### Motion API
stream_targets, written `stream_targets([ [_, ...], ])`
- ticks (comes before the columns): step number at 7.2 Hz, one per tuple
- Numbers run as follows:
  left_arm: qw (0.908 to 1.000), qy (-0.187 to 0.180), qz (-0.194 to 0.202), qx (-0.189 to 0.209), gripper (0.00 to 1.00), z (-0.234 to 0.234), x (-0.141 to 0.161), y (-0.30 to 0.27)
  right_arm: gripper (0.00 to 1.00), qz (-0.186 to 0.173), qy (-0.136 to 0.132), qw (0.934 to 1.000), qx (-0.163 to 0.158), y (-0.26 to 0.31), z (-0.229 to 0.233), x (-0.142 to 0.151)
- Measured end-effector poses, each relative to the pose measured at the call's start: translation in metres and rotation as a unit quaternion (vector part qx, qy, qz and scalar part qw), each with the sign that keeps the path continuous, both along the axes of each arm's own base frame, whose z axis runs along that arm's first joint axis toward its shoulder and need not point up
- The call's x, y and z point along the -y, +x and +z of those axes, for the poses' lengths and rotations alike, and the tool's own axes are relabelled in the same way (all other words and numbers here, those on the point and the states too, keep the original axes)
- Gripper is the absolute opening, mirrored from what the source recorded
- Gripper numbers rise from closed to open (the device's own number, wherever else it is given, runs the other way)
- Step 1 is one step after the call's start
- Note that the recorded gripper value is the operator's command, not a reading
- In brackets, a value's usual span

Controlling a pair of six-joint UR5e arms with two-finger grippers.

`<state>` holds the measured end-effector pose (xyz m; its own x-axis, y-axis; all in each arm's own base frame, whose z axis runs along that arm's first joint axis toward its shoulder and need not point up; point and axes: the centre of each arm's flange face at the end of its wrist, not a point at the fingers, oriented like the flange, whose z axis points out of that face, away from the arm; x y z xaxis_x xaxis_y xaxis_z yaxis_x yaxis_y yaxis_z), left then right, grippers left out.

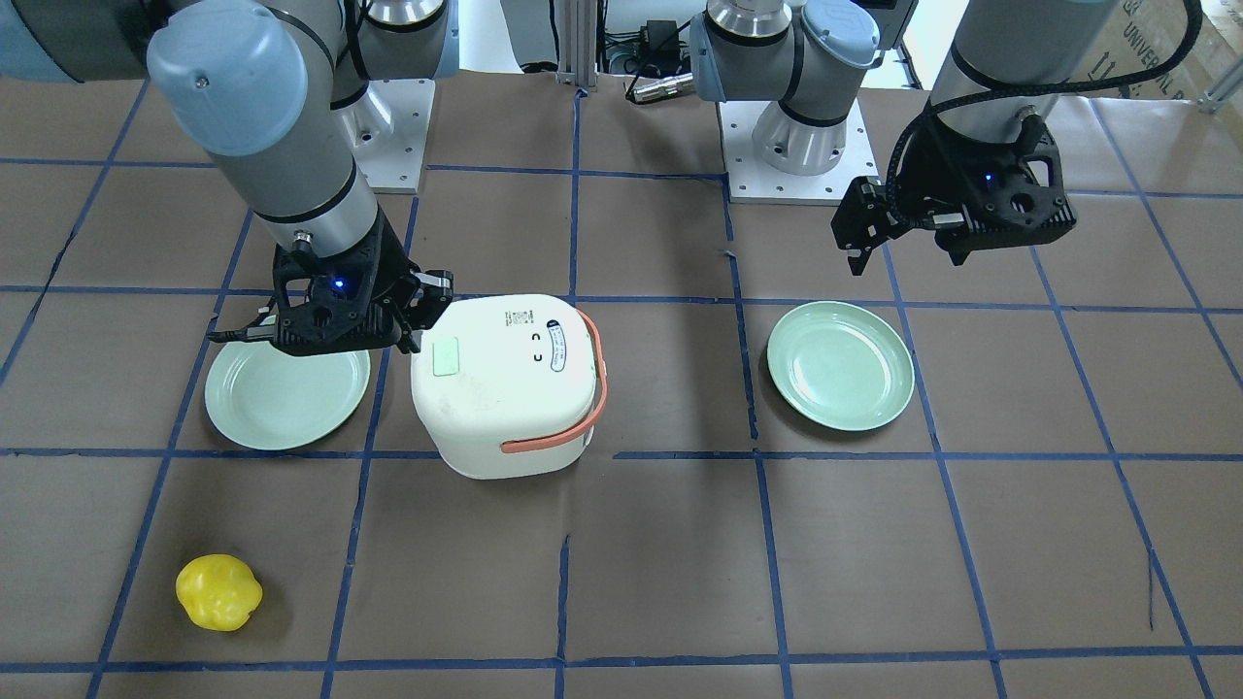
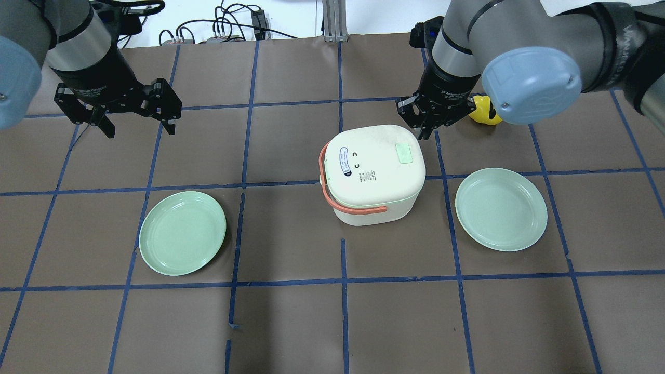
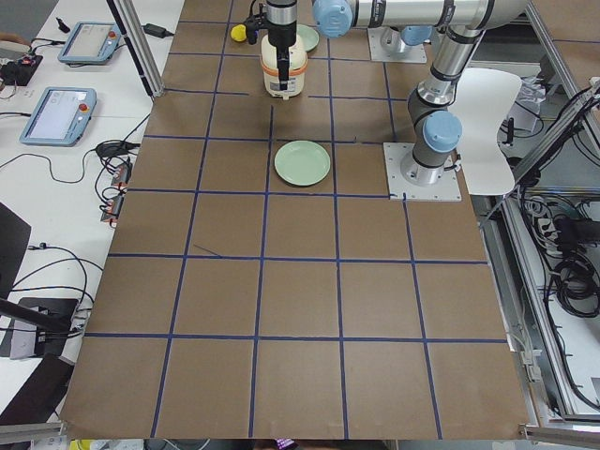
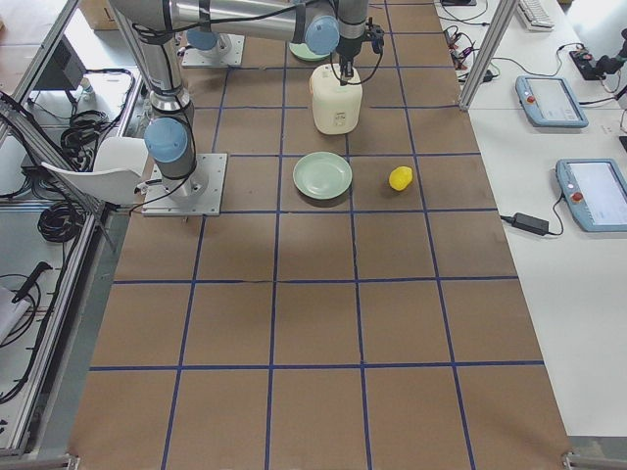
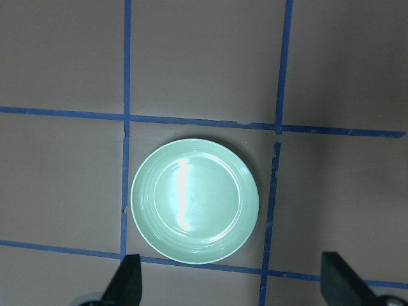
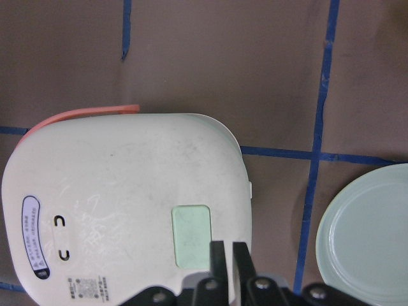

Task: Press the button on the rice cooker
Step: 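Move the right gripper over the white rice cooker's lid button, then lower the right gripper and press the green lid button down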

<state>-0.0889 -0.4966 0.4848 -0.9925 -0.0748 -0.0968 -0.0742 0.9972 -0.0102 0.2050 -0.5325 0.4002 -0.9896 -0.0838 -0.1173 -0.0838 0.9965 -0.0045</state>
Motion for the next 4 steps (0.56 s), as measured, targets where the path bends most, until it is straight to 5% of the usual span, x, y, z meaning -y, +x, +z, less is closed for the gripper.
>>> stream_targets([
  [4,1.0000,0.000,0.000,0.000,1.00,0.0000,0.0000,0.0000,0.18,0.004,0.003,0.9998,0.019,0.0138,-0.0135,0.0050],
])
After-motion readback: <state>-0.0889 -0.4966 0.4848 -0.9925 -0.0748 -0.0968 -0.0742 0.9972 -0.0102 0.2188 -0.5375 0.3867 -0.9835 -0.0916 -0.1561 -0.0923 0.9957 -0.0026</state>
